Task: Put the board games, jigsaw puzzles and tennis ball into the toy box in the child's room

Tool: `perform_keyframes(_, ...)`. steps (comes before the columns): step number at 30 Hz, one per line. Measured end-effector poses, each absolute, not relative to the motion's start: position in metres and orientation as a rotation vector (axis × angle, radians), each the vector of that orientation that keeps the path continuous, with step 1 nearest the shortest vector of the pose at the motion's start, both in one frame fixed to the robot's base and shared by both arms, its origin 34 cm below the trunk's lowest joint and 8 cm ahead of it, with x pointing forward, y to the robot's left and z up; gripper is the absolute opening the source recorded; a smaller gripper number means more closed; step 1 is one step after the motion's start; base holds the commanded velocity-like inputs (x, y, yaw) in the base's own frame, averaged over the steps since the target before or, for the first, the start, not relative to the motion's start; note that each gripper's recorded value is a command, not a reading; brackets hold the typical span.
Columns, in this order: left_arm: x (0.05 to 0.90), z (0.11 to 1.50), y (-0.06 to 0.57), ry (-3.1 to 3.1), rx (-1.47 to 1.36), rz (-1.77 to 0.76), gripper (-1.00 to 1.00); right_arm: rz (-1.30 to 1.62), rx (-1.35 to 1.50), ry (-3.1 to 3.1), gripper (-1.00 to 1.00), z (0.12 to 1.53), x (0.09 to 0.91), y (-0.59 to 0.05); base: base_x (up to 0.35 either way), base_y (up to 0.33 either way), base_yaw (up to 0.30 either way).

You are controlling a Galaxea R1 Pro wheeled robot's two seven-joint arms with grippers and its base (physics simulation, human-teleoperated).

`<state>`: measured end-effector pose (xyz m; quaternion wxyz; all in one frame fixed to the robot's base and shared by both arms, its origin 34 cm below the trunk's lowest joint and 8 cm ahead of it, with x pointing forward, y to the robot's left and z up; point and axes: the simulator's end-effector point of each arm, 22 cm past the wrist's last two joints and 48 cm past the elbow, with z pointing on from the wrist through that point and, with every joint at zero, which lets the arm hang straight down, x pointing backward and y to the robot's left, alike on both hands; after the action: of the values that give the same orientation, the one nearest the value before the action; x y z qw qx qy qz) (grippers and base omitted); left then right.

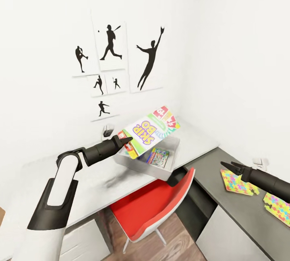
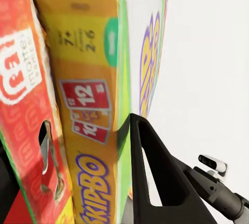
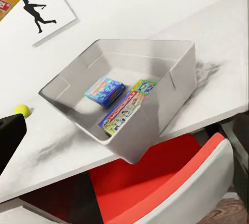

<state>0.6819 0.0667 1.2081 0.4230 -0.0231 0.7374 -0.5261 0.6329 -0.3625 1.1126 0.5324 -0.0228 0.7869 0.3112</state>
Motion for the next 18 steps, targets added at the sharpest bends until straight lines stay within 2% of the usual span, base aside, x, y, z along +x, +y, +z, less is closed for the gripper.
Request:
perform_keyframes(7,0.6811,1.2096,0.0659,1.842,-0.056,-1.326,-1.0,0.742,-0.054,1.877,1.0,1.1124,0.633,-0.3625,0.074,-0.098,0.0)
perform_keyframes(18,0.6809,1.2103,0.0657,1.84,-0.055,-1.327,-1.0,0.735,-0.06,1.872,1.0,1.113,0.6335,-0.3628,0.02,-0.023,0.0)
